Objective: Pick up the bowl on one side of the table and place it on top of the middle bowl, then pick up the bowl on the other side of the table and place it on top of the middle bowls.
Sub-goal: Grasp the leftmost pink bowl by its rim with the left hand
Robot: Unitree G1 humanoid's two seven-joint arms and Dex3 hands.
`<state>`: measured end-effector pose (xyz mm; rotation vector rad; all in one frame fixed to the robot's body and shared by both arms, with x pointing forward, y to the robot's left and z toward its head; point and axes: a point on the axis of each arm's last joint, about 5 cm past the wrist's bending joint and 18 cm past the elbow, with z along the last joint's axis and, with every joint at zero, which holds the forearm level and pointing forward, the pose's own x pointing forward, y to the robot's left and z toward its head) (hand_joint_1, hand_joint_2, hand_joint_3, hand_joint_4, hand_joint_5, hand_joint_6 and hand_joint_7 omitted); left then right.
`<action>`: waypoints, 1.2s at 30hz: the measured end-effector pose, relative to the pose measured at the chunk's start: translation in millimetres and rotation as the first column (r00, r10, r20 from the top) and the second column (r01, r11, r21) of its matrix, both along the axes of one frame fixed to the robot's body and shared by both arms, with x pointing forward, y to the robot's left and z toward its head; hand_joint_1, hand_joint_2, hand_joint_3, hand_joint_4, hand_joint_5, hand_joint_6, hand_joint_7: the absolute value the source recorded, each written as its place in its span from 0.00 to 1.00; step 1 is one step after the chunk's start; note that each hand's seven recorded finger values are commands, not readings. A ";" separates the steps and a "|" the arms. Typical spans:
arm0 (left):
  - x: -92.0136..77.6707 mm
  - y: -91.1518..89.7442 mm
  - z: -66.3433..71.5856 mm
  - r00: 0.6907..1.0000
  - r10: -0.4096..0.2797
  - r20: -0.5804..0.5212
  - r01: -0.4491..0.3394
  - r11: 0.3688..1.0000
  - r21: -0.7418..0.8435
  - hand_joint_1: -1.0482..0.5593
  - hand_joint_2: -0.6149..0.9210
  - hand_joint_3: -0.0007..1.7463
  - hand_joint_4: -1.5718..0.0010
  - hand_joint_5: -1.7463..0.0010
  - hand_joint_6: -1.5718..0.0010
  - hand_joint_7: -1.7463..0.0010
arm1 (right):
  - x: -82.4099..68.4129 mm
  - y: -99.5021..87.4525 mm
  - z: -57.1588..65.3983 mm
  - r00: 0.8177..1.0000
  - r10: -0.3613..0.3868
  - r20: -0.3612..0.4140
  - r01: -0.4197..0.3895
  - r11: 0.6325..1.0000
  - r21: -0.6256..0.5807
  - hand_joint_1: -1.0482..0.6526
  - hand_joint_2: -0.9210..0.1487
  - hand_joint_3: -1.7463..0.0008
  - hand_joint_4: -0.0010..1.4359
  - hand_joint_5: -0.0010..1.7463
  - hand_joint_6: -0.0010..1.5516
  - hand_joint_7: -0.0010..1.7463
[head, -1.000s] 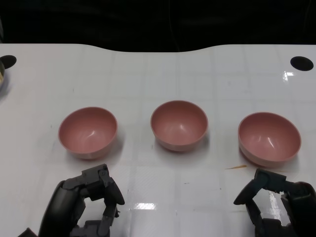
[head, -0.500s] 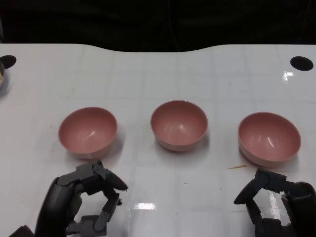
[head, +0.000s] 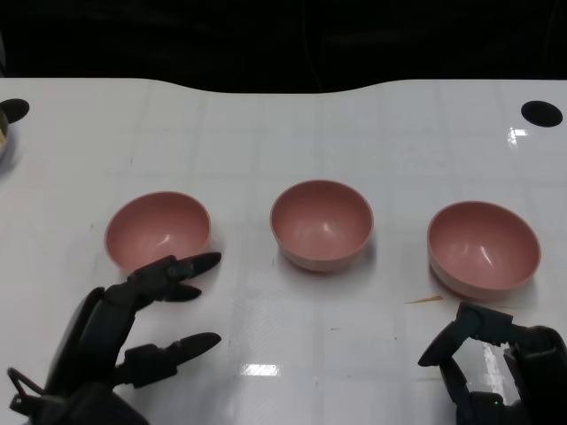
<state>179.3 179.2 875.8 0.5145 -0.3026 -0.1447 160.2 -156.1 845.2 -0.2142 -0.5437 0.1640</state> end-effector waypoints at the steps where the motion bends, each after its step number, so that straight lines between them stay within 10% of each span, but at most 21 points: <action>1: 0.8 1.5 3.2 1.000 0.012 0.008 -0.013 0.998 0.056 0.43 0.99 0.01 0.71 0.72 0.69 1.00 | 0.0 0.1 0.0 1.000 0.000 0.000 0.000 1.000 -0.002 0.64 0.56 0.22 0.55 0.83 0.54 0.69; 18: 28.4 -8.8 16.0 0.983 0.149 0.104 -0.181 0.741 0.646 0.36 1.00 0.02 0.73 0.87 0.76 1.00 | -0.1 0.2 -0.1 1.000 0.001 0.000 -0.001 1.000 -0.002 0.65 0.57 0.21 0.55 0.84 0.55 0.68; 30: 63.2 -31.1 7.7 0.976 0.218 0.001 -0.133 0.590 0.796 0.36 1.00 0.02 0.61 0.89 0.70 0.99 | -0.5 1.7 0.0 1.000 0.003 -0.001 -0.003 1.000 0.003 0.66 0.58 0.19 0.56 0.84 0.55 0.69; 35: 75.8 -37.7 6.4 0.970 0.222 -0.097 -0.036 0.527 0.849 0.38 1.00 0.03 0.45 0.82 0.62 0.98 | -0.3 2.4 0.2 1.000 0.004 0.000 -0.004 1.000 0.004 0.65 0.59 0.19 0.56 0.84 0.55 0.69; 36: 77.8 -38.9 6.0 0.971 0.216 -0.107 -0.022 0.521 0.854 0.39 1.00 0.02 0.47 0.65 0.58 0.98 | -0.3 2.3 0.2 1.000 0.003 0.000 -0.003 1.000 0.004 0.64 0.59 0.19 0.56 0.84 0.55 0.69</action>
